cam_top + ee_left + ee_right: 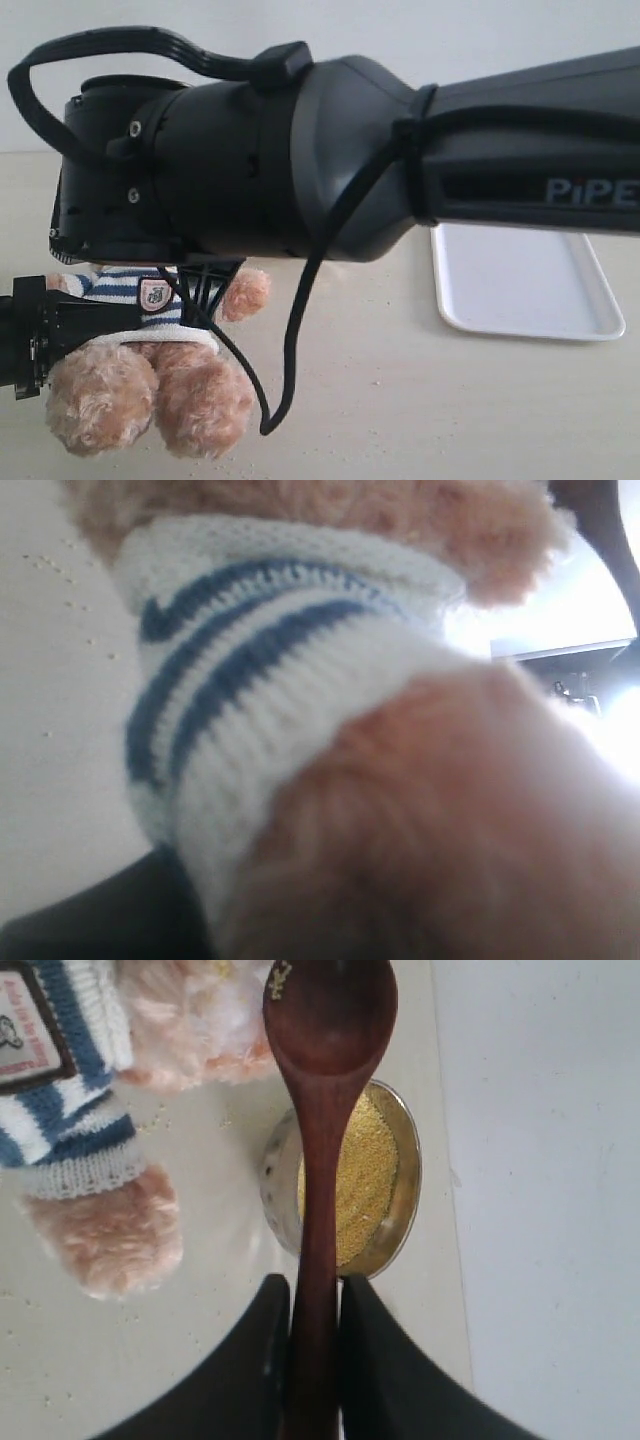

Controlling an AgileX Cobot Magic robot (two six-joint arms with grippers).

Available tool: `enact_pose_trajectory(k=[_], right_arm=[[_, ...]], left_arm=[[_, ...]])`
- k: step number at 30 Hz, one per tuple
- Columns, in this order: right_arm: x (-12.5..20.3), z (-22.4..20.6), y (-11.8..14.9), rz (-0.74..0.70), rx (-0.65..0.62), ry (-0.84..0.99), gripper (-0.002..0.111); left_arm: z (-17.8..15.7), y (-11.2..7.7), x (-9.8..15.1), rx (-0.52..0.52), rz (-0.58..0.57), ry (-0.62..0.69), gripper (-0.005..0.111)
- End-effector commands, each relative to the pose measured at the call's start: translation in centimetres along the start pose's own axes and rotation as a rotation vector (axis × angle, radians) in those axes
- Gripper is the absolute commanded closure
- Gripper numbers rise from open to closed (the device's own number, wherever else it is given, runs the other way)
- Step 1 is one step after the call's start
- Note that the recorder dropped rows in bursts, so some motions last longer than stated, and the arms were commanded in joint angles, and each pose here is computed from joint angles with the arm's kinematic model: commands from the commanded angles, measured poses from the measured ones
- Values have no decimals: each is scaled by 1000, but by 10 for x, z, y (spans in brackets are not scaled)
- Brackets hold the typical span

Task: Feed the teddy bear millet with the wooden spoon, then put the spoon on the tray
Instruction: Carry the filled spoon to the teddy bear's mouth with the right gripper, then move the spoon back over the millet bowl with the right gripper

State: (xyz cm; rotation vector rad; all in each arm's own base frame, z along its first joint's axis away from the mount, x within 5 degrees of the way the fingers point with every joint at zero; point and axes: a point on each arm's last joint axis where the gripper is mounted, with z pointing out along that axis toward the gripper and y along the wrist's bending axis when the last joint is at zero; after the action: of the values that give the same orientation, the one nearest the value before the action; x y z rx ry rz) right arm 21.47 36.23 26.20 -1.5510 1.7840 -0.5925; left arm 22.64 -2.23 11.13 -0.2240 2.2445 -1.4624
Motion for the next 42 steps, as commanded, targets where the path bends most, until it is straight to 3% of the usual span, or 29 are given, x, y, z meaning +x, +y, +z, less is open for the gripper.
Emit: enact_pose_trajectory(k=[1, 8, 15, 21, 29, 42], right_arm=[[5, -8, -7, 25, 14, 32, 109], [25, -23, -46, 222, -45, -3, 109], [75, -16, -96, 404, -292, -10, 109], [106, 1, -118, 503, -375, 24, 109], [121, 10, -130, 554, -477, -51, 109], [121, 10, -131, 586, -506, -69, 109]], left_arm=[[1, -4, -2, 34, 9, -13, 102], [1, -3, -9, 30, -72, -90, 102], [1, -3, -10, 32, -133, -101, 102], [1, -3, -10, 32, -141, -101, 102], [0, -2, -15, 37, -237, -164, 102], [0, -2, -18, 37, -245, -187, 102]])
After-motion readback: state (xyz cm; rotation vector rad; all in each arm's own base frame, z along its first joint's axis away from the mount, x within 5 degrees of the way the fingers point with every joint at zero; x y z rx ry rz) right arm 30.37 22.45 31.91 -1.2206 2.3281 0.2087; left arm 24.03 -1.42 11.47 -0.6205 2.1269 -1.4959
